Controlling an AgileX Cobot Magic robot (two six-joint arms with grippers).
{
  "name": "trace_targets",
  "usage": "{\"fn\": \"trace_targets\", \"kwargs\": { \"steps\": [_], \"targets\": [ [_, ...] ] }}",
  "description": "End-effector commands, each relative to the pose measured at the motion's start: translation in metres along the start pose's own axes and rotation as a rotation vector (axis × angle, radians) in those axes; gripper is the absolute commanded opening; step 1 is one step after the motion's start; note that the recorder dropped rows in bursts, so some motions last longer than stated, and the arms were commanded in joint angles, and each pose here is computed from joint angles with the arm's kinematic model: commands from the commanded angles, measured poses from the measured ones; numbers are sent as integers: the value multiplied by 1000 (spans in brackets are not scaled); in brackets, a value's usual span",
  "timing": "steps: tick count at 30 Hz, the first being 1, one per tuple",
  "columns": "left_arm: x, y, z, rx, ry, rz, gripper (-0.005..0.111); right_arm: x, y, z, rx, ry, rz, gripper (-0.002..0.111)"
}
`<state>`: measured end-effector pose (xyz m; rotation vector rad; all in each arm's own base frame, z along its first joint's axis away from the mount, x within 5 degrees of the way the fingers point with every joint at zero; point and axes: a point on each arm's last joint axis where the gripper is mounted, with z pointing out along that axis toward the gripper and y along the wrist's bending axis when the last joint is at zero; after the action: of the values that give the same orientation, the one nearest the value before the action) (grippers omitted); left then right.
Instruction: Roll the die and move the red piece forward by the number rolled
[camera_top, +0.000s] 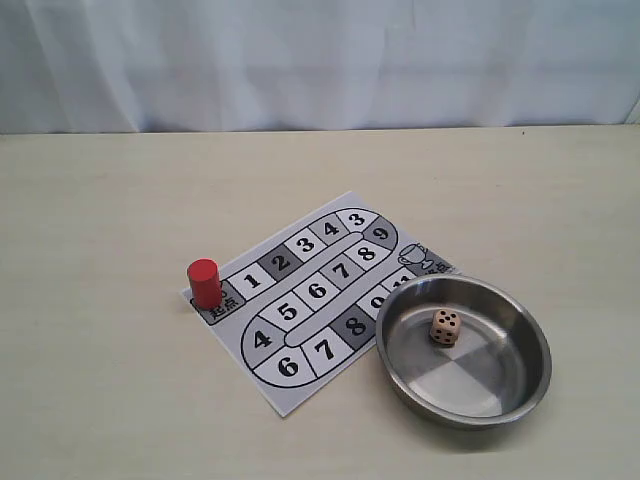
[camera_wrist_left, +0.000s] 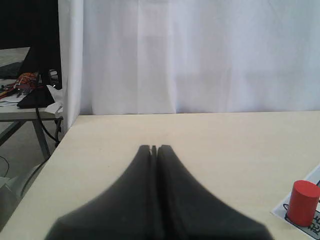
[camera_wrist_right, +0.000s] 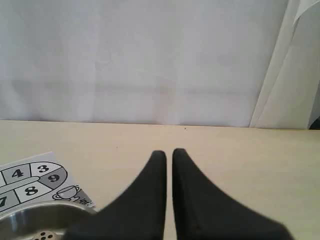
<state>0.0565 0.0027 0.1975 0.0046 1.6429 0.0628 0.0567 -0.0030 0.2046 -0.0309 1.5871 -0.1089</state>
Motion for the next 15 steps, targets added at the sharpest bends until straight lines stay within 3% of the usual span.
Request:
{"fn": "trace_targets", "kwargs": {
  "steps": [1,15],
  "targets": [
    [-3,0,0,1,-16,-3,0,0,0,0,0,-4,-3,4],
    [-3,0,0,1,-18,-3,0,-22,-1,-3,4,-254,28,4]
  ]
}}
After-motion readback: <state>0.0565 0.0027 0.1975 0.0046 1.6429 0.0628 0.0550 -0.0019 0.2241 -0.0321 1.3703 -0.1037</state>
